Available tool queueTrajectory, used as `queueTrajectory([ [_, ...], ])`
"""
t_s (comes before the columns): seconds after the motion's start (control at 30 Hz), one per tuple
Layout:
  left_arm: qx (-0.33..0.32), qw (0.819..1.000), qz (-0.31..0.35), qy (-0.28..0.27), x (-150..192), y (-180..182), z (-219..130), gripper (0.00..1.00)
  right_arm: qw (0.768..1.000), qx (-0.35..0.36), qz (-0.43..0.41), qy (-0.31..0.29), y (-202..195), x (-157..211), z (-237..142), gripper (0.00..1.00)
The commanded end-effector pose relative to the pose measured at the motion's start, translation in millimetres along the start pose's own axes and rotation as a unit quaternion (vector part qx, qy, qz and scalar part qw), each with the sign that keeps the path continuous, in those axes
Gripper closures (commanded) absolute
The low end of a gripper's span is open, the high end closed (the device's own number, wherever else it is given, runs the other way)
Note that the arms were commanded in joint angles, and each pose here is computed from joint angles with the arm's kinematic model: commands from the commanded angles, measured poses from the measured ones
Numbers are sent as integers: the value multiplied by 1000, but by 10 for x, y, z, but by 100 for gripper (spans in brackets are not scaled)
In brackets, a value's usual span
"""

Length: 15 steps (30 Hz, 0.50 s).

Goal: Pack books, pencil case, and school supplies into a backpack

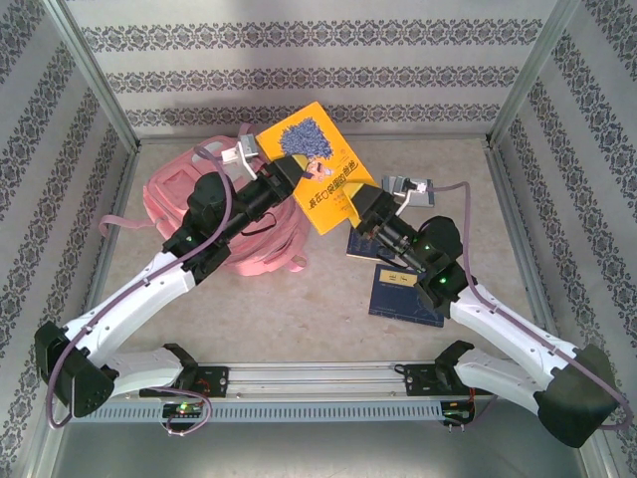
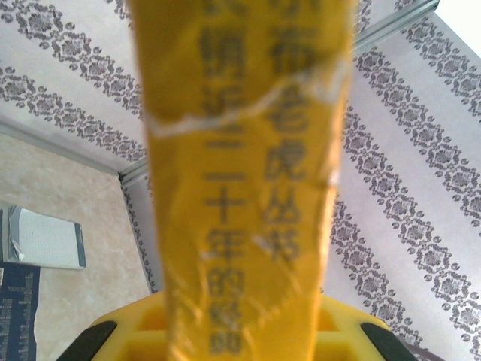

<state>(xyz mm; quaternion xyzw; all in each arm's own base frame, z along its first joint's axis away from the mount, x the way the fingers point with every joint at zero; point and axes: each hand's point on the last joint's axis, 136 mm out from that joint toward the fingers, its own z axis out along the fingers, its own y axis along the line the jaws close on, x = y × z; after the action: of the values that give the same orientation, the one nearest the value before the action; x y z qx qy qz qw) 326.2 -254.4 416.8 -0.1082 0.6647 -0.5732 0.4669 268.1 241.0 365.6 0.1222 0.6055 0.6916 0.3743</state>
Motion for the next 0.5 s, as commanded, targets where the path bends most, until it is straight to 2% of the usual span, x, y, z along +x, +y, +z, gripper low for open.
queueTrajectory([
  [0.0,56,996,20,-71,-397,-486,-174,100,998,-34,-26,-35,249,-152,-94,6],
  [0.1,61,995,25,-75,-440,-569,-198,100,998,-3,-30,-50,39,-187,-159,5],
  [0.27,69,994,27,-75,-472,-652,-193,100,1000,7,-14,-18,-146,-126,-80,4],
  [0.47,70,994,28,-73,-471,-668,-180,100,999,-41,-17,14,72,-16,34,5],
])
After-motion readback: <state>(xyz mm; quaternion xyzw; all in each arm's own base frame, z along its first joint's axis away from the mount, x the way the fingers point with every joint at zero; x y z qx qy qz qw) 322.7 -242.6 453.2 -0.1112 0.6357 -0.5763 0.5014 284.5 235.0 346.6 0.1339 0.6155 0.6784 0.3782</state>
